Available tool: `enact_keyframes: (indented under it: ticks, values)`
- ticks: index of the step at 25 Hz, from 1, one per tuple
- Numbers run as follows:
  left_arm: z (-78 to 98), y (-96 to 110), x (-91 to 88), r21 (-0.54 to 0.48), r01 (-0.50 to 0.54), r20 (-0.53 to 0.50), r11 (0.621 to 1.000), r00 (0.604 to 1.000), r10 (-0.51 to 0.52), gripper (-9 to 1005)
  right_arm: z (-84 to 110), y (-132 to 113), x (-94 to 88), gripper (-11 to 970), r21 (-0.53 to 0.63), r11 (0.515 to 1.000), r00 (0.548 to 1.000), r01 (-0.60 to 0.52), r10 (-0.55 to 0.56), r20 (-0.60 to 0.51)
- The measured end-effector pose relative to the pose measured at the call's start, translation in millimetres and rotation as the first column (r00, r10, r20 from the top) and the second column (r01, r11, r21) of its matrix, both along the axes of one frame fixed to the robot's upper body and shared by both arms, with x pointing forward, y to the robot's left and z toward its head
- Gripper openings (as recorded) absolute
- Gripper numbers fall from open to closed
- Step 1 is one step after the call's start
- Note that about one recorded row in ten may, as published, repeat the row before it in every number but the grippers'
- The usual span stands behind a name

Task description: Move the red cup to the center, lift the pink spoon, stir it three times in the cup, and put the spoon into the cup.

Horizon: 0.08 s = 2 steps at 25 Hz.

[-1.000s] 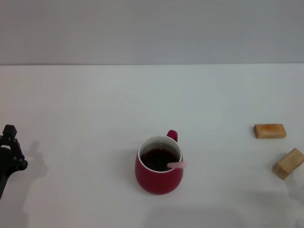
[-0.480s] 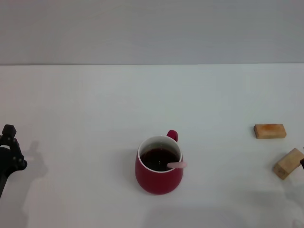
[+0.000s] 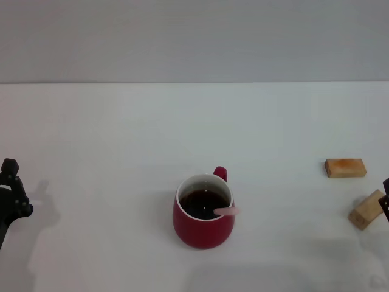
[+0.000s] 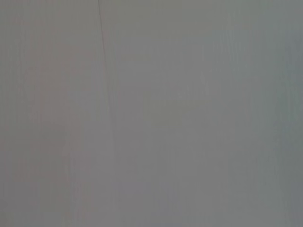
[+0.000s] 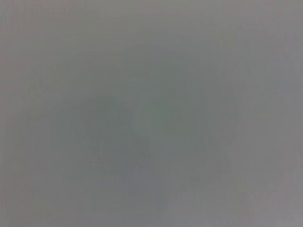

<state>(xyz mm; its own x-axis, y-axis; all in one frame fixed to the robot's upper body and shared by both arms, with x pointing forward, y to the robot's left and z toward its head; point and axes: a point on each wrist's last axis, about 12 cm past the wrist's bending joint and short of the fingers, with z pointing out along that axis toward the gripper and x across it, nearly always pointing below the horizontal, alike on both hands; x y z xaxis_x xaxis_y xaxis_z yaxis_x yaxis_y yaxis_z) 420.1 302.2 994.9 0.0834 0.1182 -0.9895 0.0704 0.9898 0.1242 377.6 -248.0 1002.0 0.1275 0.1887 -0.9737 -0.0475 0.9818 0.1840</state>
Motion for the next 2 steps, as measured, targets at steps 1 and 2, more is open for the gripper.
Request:
enact_keyframes:
  ticks: [1, 2]
  values:
    - [0.0, 0.0, 0.0, 0.0, 0.0, 0.0, 1.0, 1.0, 0.0, -2, 0.0, 0.0, 0.0, 824, 0.0, 1.0, 1.0, 0.0, 0.0, 0.0]
    - [0.0, 0.1, 0.1, 0.0, -0.001, 0.0, 1.0, 1.0, 0.001, -2, 0.2, 0.1, 0.6, 824, 0.0, 1.0, 1.0, -0.001, 0.001, 0.001]
